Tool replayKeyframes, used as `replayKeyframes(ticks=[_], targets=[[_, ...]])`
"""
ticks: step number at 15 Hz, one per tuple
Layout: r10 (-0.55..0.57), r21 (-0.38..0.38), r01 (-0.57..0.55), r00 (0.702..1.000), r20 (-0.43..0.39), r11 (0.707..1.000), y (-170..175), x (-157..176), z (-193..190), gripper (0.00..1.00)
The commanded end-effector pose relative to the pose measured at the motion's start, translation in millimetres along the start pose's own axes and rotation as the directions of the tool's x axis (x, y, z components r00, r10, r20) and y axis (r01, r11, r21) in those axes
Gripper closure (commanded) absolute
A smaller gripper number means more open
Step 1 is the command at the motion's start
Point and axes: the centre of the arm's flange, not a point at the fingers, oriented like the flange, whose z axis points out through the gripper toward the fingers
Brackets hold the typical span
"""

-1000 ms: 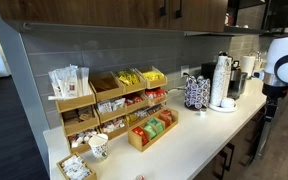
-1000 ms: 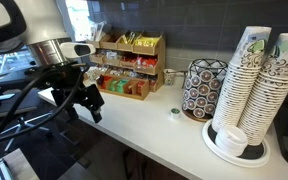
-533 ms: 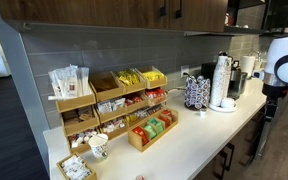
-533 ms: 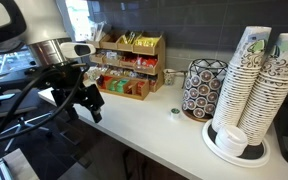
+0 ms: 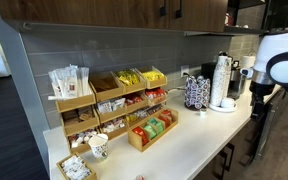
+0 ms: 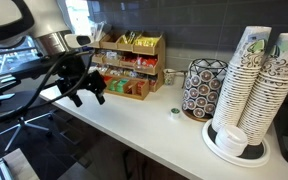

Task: Close the lid of the candy rack that is in front of the snacks rack

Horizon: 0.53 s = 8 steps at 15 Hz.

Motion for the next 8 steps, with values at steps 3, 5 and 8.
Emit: replayKeyframes(ticks=[3, 5, 8], targets=[[-0.246, -0.010, 0.249, 0.947, -0.204, 0.968, -53, 103, -41, 0.00], [-0.312, -0.033, 0.315, 0.907, -0.282, 0.948, -77, 139, -56, 0.00], [-0.377, -0.067, 0.380, 0.848, -0.372, 0.922, -109, 179, -71, 0.00]])
